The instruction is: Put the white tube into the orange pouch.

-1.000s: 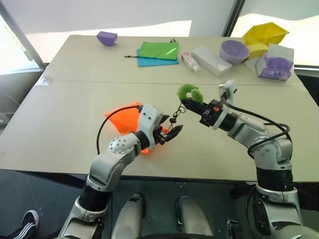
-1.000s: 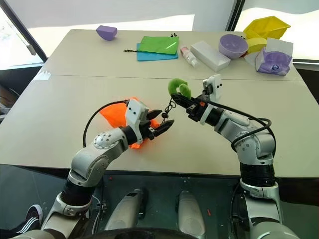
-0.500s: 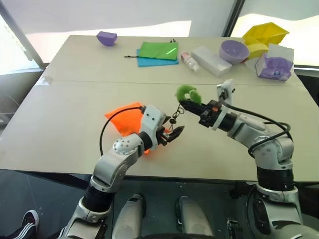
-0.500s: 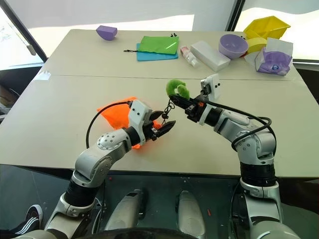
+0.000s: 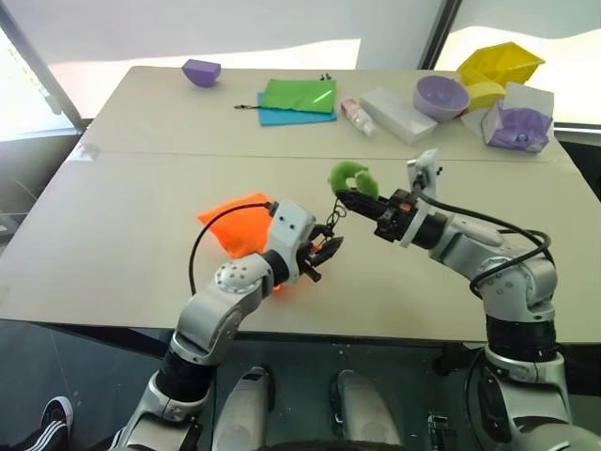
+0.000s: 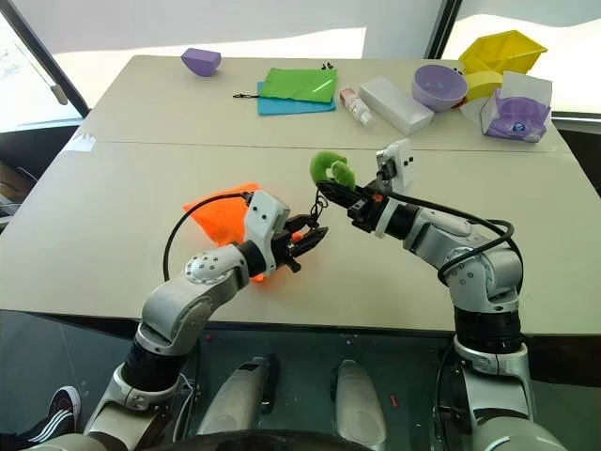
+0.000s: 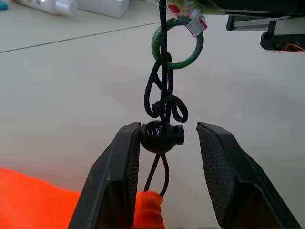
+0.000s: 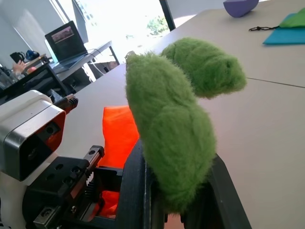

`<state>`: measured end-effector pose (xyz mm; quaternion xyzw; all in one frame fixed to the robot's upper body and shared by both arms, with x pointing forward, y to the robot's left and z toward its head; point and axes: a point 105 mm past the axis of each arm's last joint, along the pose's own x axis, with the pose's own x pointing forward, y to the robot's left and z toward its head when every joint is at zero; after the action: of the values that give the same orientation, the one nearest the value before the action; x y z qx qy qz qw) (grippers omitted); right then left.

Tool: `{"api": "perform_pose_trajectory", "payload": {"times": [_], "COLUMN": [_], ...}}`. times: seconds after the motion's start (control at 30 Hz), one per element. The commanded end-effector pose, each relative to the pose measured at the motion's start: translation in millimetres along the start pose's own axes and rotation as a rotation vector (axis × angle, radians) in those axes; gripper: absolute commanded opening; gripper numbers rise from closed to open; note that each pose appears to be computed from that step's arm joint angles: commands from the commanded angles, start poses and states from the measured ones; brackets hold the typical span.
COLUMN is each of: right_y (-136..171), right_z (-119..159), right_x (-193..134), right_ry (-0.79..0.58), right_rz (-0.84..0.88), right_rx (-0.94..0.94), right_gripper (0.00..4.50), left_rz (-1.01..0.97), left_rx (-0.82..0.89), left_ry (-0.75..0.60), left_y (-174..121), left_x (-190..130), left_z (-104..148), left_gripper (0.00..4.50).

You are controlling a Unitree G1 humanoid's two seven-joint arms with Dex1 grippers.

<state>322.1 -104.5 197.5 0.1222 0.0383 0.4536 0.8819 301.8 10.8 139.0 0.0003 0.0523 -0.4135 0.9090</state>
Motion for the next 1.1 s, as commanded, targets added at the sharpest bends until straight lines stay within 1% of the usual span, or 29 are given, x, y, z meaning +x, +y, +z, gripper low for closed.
{"api": "perform_pose_trajectory", "payload": {"times": [0.03, 0.07, 0.13, 0.43, 0.53, 0.67, 0.73, 0.83, 1.0, 1.1], "right_y": [10, 10, 10, 11, 10, 8, 2, -5, -42, -58], "right_z": [14, 14, 14, 12, 14, 18, 22, 29, 58, 68], "right_x": [-2, -2, -3, -5, -6, -11, -12, -13, -15, -20], "right_ry": [-0.041, -0.041, -0.038, -0.032, -0.038, -0.048, -0.069, -0.105, -0.238, -0.301], "right_rz": [0.029, 0.028, 0.028, 0.03, 0.025, 0.015, -0.01, -0.045, -0.242, -0.314], "right_rx": [-0.043, -0.043, -0.045, -0.048, -0.053, -0.058, -0.051, -0.048, -0.064, -0.049], "right_gripper": [0.0, 0.0, 0.0, 0.0, 0.0, 0.0, 0.0, 0.0, 0.0, 0.0], "left_rz": [-0.008, -0.019, -0.003, -0.021, -0.014, -0.011, -0.027, -0.077, -0.166, -0.187], "left_rx": [0.018, 0.014, 0.029, 0.055, 0.079, 0.157, 0.179, 0.181, 0.205, 0.228], "left_ry": [-0.048, -0.052, -0.065, -0.052, -0.033, -0.007, 0.01, 0.022, 0.076, 0.109], "left_y": [-5, -6, -4, -7, -1, 13, 18, 15, 9, 15], "left_x": [-2, -2, -3, -6, -10, -22, -28, -34, -56, -71], "left_z": [12, 12, 15, 13, 9, 6, 3, 2, 1, 4], "left_gripper": [1.48, 1.48, 0.72, 0.72, 0.72, 0.72, 0.72, 0.72, 0.72, 0.72]}}
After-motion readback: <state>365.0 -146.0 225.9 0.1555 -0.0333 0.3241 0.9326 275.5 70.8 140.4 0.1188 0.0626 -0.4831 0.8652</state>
